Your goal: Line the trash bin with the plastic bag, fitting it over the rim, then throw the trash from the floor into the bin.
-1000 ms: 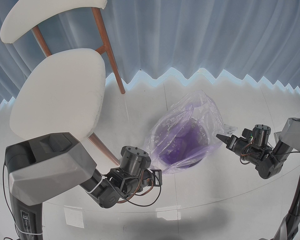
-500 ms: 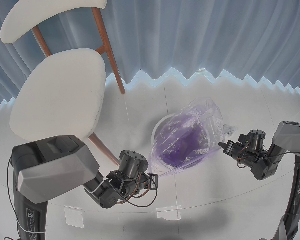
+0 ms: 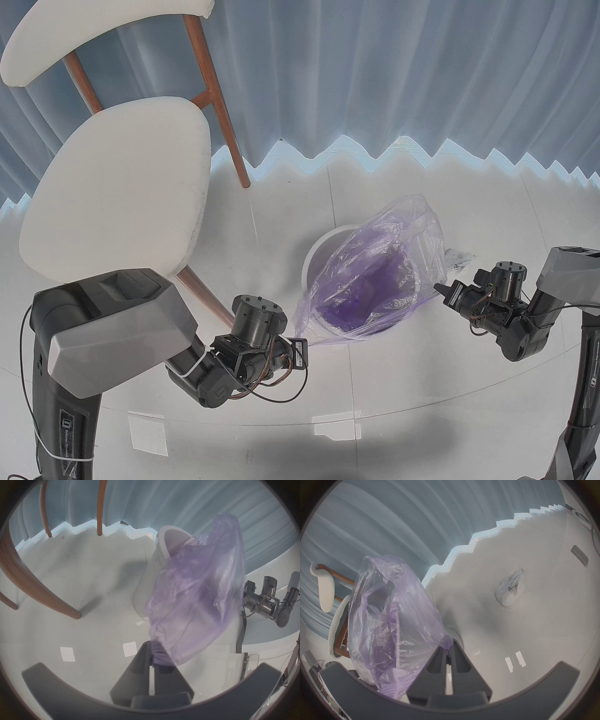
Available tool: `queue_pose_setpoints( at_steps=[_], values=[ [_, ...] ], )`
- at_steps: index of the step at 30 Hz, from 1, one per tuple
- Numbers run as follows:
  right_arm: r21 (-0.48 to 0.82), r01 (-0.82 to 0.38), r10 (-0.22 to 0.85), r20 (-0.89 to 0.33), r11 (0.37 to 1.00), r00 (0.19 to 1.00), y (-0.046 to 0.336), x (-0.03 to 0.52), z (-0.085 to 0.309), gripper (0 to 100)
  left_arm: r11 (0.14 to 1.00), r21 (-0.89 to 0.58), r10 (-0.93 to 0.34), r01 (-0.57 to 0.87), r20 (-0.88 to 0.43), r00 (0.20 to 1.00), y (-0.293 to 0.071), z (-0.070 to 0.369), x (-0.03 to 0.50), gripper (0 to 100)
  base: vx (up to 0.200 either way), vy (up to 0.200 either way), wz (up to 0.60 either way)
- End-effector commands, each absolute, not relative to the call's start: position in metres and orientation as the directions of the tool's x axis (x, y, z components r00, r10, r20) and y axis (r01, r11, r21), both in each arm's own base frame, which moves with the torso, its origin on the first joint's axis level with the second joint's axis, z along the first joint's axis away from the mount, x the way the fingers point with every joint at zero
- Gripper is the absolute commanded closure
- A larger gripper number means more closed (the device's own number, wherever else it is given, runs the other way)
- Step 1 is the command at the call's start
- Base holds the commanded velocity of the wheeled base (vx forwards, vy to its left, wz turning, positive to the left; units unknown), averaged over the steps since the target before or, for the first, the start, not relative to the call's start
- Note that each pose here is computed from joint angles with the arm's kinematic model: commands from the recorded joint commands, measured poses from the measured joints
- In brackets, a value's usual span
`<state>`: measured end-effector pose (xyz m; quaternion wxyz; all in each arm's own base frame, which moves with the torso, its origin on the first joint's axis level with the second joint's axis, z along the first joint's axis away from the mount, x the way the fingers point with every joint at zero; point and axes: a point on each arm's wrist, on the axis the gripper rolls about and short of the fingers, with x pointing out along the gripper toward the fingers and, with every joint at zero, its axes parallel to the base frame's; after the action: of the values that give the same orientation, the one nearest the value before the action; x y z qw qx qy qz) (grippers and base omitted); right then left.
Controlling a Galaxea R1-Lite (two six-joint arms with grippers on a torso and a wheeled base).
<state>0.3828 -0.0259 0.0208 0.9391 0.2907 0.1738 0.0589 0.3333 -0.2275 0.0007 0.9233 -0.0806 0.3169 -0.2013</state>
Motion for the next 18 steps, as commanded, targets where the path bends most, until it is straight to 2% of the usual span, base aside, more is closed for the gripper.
queue_pose_setpoints(
  at_steps=[1, 13, 18],
  values=[
    [0.567, 0.003, 0.210, -0.310, 0.823, 0.927, -0.026, 0.384, 0.012, 100, 0.913, -0.269, -0.407, 0.306, -0.568, 0.715, -0.226, -0.006, 0.334, 100, 0.000, 0.000, 0.00],
    [0.567, 0.008, 0.207, -0.315, 0.823, 0.926, -0.027, 0.387, 0.007, 100, 0.910, -0.271, -0.413, 0.313, -0.561, 0.717, -0.228, -0.007, 0.333, 100, 0.000, 0.000, 0.00],
    [0.568, -0.009, 0.192, -0.264, 0.823, 0.945, -0.028, 0.392, 0.007, 100, 0.916, -0.286, -0.393, 0.280, -0.512, 0.764, -0.221, 0.001, 0.345, 100, 0.000, 0.000, 0.00]
  ],
)
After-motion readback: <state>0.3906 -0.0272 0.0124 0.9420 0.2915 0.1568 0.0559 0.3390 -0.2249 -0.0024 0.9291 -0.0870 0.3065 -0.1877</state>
